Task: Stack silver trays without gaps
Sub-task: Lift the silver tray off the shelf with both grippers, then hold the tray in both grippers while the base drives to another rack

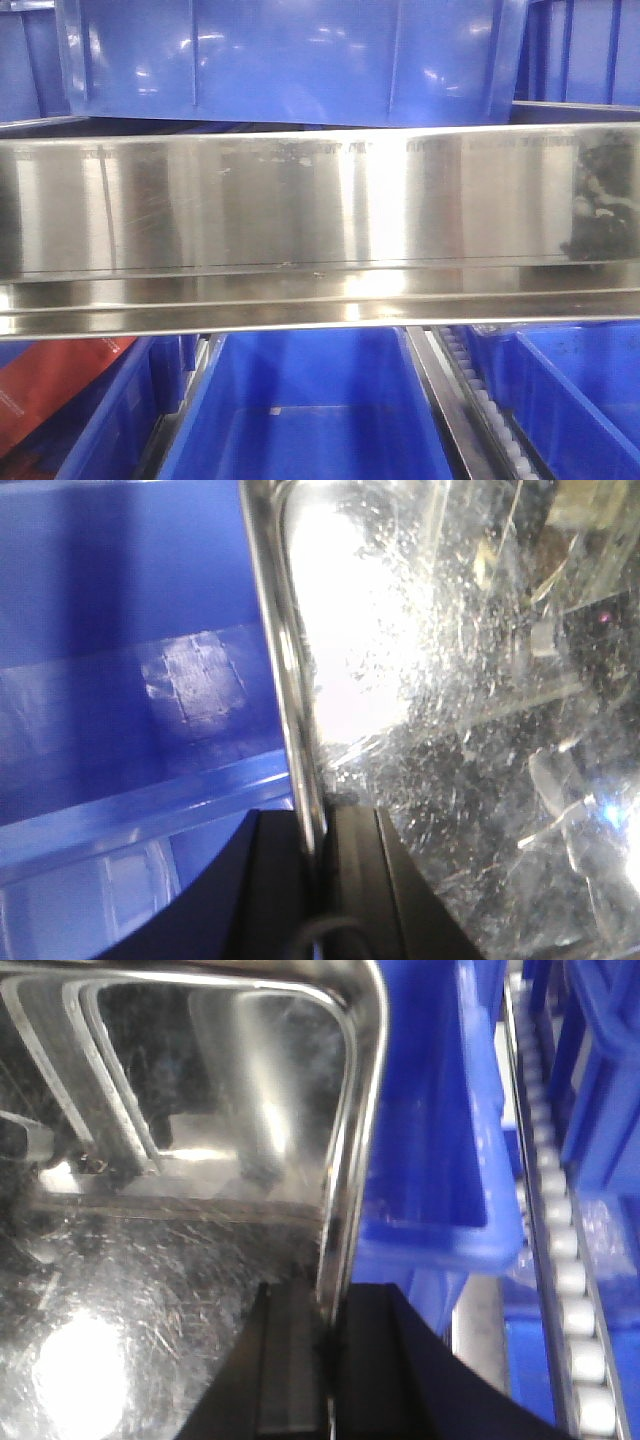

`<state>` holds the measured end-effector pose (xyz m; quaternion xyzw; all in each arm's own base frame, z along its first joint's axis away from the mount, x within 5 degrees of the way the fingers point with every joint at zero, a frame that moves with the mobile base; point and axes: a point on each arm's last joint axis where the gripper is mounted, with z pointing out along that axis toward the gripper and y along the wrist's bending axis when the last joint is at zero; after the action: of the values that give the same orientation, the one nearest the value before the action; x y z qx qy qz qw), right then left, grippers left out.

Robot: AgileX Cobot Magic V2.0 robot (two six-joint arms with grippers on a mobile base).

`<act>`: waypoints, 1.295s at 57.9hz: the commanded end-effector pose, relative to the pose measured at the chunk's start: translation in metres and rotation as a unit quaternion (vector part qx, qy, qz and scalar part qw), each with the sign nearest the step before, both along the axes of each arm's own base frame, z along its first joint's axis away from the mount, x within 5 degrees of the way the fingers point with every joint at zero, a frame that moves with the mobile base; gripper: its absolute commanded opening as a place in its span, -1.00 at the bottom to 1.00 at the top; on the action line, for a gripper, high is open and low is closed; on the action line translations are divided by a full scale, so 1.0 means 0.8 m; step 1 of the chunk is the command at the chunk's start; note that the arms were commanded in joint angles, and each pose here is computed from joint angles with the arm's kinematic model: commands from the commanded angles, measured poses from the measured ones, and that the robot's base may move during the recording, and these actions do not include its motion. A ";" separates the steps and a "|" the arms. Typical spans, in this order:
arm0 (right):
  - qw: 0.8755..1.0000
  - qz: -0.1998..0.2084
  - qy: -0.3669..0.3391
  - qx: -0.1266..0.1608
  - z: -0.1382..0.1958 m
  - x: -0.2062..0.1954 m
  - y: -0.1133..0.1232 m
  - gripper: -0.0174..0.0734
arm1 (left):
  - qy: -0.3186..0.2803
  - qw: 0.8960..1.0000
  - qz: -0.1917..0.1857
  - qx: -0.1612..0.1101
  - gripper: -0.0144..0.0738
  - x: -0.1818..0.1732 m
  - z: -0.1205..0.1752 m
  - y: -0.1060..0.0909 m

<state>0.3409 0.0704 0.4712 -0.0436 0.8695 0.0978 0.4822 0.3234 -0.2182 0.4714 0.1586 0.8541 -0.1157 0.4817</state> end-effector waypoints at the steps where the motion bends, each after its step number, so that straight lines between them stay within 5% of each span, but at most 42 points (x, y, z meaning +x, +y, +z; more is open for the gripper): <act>1: 0.998 0.013 -0.055 0.025 0.020 -0.004 0.006 -0.79 | -0.024 0.999 -0.026 -0.032 -0.72 -0.010 0.015 -0.008; 75: 0.998 0.013 -0.055 0.025 0.020 -0.004 0.006 -0.79 | -0.056 0.997 -0.030 -0.046 -0.72 -0.007 0.022 -0.010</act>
<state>0.3428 0.0686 0.4737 -0.0416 0.8617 0.0940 0.4970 0.3257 -0.2198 0.4764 0.1605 0.8375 -0.1224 0.5077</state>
